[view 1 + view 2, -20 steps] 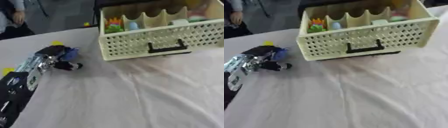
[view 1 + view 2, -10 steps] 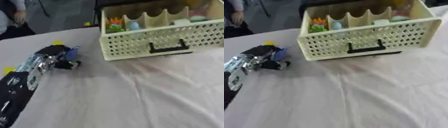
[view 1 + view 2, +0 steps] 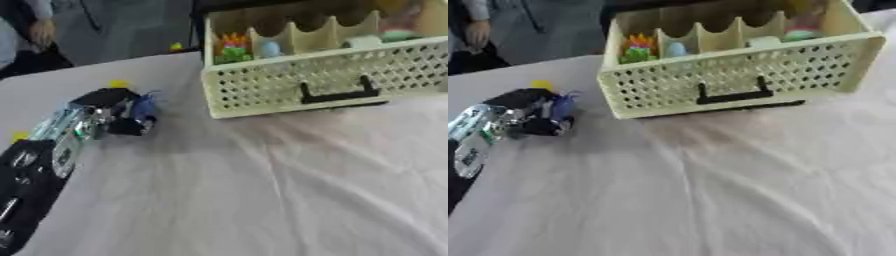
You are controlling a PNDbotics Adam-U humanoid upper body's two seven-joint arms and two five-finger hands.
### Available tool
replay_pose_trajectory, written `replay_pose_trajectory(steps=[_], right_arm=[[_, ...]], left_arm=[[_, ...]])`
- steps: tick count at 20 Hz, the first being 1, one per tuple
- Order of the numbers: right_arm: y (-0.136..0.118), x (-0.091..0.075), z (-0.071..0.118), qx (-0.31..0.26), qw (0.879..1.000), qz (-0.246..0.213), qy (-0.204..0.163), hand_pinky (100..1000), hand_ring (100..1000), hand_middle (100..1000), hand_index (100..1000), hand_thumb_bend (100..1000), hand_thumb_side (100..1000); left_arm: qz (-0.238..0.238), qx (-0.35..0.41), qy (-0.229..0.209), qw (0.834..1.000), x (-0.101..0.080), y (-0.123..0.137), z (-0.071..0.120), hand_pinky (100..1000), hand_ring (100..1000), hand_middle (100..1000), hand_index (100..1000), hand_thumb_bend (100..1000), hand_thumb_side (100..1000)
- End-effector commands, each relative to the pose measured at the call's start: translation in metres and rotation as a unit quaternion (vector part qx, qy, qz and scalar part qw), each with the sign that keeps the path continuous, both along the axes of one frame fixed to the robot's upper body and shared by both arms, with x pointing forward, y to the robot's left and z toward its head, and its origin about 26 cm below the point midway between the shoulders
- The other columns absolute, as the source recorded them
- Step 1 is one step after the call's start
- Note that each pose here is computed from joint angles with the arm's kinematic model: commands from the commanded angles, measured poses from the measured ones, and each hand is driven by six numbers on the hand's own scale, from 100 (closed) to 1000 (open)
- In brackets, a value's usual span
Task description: Pick up objects from table and place into drawer.
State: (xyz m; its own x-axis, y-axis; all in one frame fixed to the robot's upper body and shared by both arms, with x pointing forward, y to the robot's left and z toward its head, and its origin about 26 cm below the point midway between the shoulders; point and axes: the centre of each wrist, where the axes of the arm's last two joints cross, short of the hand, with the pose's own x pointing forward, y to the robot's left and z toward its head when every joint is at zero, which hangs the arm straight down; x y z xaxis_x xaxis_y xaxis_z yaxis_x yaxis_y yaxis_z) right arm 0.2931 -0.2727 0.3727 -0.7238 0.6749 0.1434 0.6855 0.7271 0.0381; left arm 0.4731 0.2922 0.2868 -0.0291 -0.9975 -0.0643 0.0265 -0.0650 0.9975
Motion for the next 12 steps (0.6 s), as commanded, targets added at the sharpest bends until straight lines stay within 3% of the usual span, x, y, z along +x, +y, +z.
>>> replay_pose_trajectory(steps=[1, 12], right_arm=[[-0.0004, -0.0054, 0.0054, 0.001, 1.000, 0.003, -0.012, 486, 470, 437, 692, 156, 541], [-0.0014, -0.0053, 0.0051, 0.011, 1.000, 0.005, -0.017, 485, 470, 438, 691, 155, 538]], left_arm=[[0.016, 0.006, -0.020, 1.000, -0.0044, 0.0111, 0.0151, 551, 644, 864, 920, 108, 759], [0.032, 0.048, -0.065, 0.996, -0.0026, 0.0077, 0.0072, 418, 526, 719, 808, 100, 663]])
